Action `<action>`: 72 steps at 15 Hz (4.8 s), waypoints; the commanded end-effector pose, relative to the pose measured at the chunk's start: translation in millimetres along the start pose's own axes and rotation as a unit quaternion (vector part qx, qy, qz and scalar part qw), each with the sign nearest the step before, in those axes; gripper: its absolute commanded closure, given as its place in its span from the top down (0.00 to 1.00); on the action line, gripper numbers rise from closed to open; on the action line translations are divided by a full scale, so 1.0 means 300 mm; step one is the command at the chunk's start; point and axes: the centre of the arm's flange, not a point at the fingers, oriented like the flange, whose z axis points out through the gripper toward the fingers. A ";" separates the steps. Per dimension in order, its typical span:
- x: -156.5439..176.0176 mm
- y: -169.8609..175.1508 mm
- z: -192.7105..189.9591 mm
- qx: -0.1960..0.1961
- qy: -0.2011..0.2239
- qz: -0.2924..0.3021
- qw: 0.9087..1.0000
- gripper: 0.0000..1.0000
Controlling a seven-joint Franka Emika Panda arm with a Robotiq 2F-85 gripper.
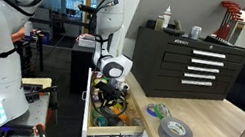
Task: Get the black masking tape and put it on the table
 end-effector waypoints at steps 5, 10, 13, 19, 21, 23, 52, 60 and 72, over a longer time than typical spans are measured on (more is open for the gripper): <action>-0.168 -0.145 -0.308 -0.026 0.015 0.005 1.000 0.05; -0.208 -0.171 -0.480 -0.063 0.036 0.031 0.997 0.05; -0.210 -0.159 -0.580 -0.093 0.053 0.040 0.993 0.05; -0.201 -0.034 -0.712 -0.142 0.090 0.066 0.984 0.05; -0.203 0.023 -0.727 -0.142 0.099 0.076 0.982 0.05; -0.195 0.072 -0.736 -0.148 0.107 0.086 0.979 0.05; -0.006 0.678 -0.651 -0.152 0.182 0.218 0.947 0.44; -0.068 0.562 -0.798 -0.188 0.221 0.202 0.935 0.95; -0.256 0.256 -0.888 -0.131 0.134 0.211 0.959 1.00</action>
